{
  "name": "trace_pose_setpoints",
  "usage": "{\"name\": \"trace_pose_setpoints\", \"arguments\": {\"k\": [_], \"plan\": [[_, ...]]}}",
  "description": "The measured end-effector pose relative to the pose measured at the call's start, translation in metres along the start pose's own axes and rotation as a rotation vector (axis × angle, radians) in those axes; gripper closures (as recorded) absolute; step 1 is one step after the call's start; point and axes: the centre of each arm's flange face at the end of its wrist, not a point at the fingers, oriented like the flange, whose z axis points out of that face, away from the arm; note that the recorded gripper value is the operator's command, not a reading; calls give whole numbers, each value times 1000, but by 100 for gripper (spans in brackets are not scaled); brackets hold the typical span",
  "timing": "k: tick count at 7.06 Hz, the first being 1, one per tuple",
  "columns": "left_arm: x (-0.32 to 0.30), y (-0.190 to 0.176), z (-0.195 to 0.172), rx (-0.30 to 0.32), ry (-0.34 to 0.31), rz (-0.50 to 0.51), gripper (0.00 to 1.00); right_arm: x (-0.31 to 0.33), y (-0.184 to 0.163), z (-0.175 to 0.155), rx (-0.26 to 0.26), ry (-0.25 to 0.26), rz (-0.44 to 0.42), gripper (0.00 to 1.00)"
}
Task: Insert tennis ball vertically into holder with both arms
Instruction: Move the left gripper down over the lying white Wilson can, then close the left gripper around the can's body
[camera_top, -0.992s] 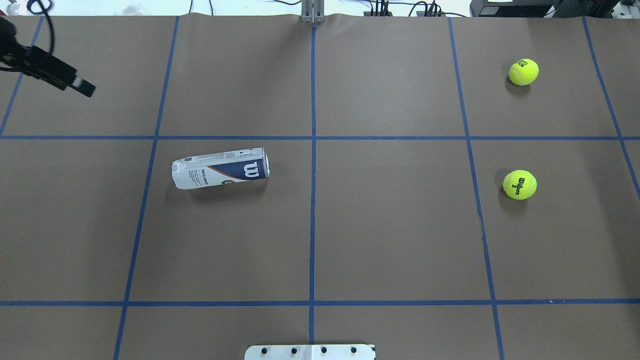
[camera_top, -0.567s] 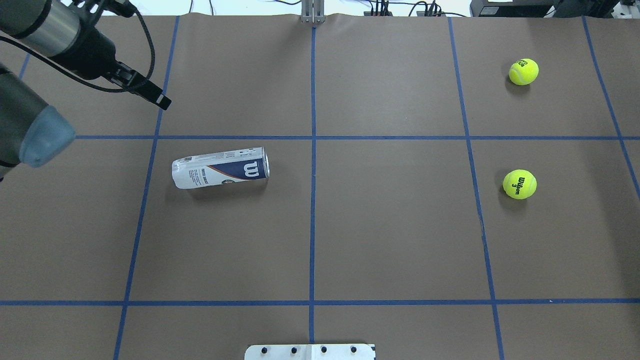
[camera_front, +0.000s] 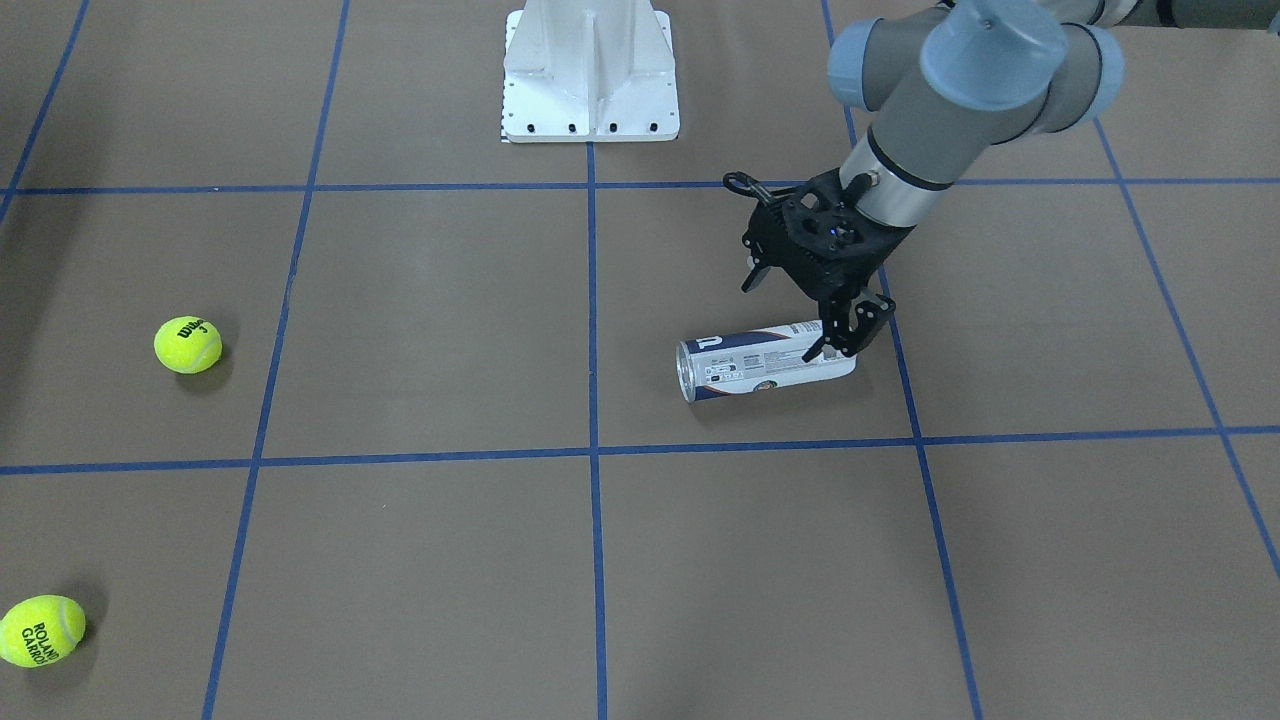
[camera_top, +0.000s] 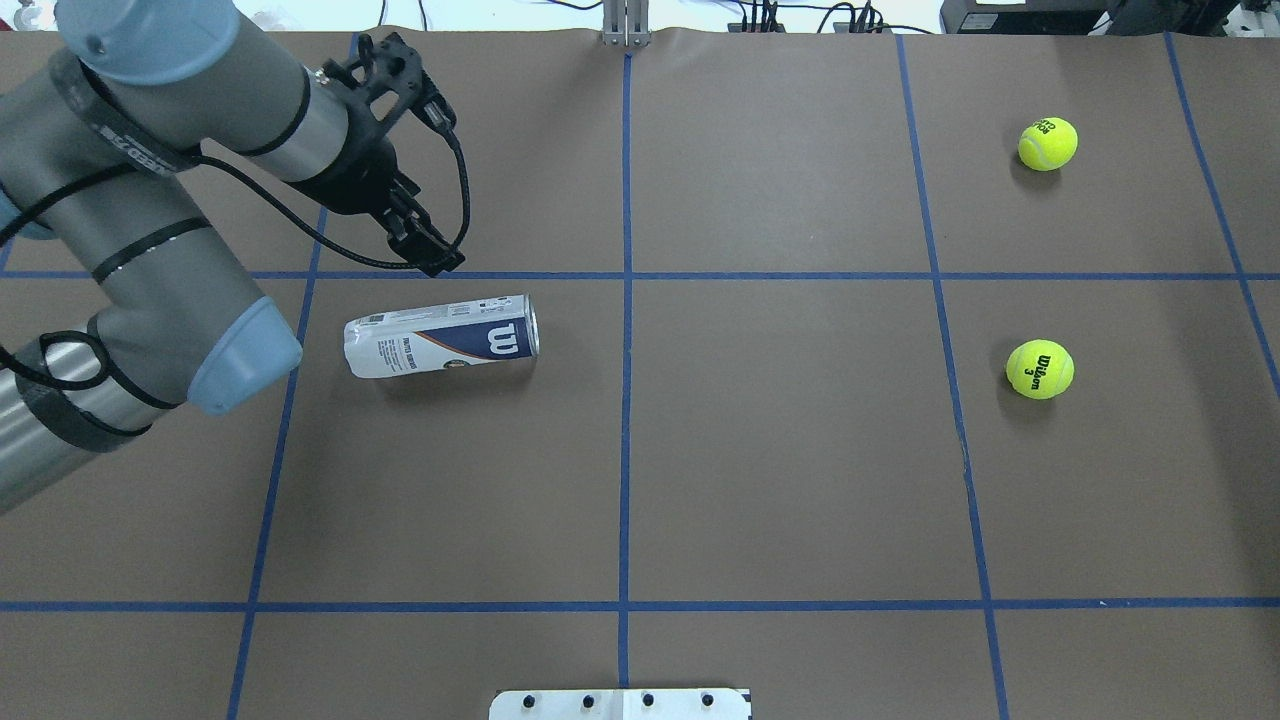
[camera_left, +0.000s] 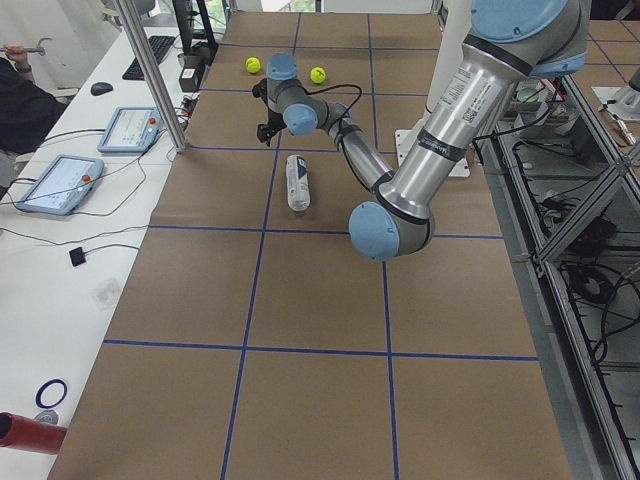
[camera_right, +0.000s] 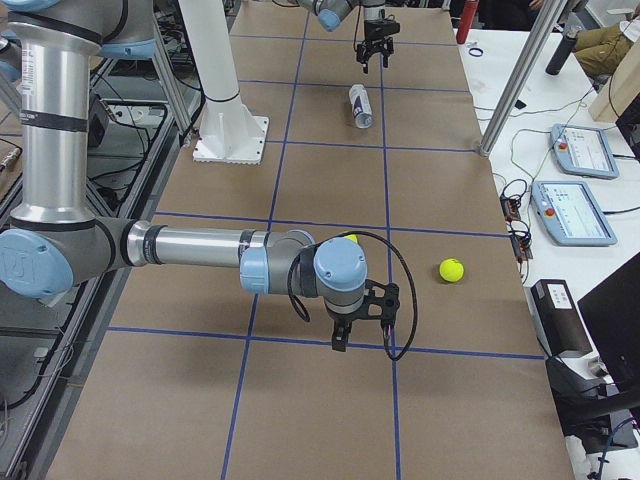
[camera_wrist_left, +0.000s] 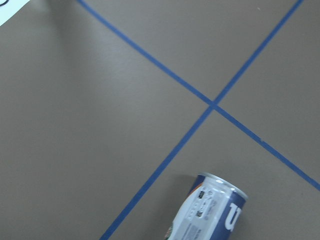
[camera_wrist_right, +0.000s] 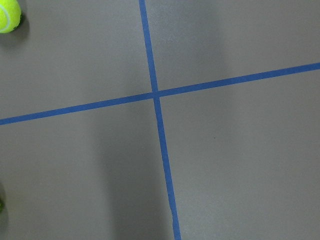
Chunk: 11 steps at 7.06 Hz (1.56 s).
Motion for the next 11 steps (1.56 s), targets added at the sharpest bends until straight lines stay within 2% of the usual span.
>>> {"name": "trace_pose_setpoints", "arguments": {"k": [1,4,5,6,8,11], "plan": [[16,-13,9,-24,-16,90,2,-2,-1,0,-1,-5,-2,1],[80,-38,68,-120,-205,330,2,-5,-1,0,-2,-22,-6,1],[91,-40,84,-139,-225,366,3,-7,-1,-1,-2,-30,-9,1],[97,-41,95,-153,-227,381,7,-8,-2,-2,-1,-34,-11,1],[101,-36,118,-188,-216,389,6,-11,-3,-3,2,-37,-15,1],[99,-30,134,-220,-209,399,6,-12,-3,-4,5,-39,-19,1]]}}
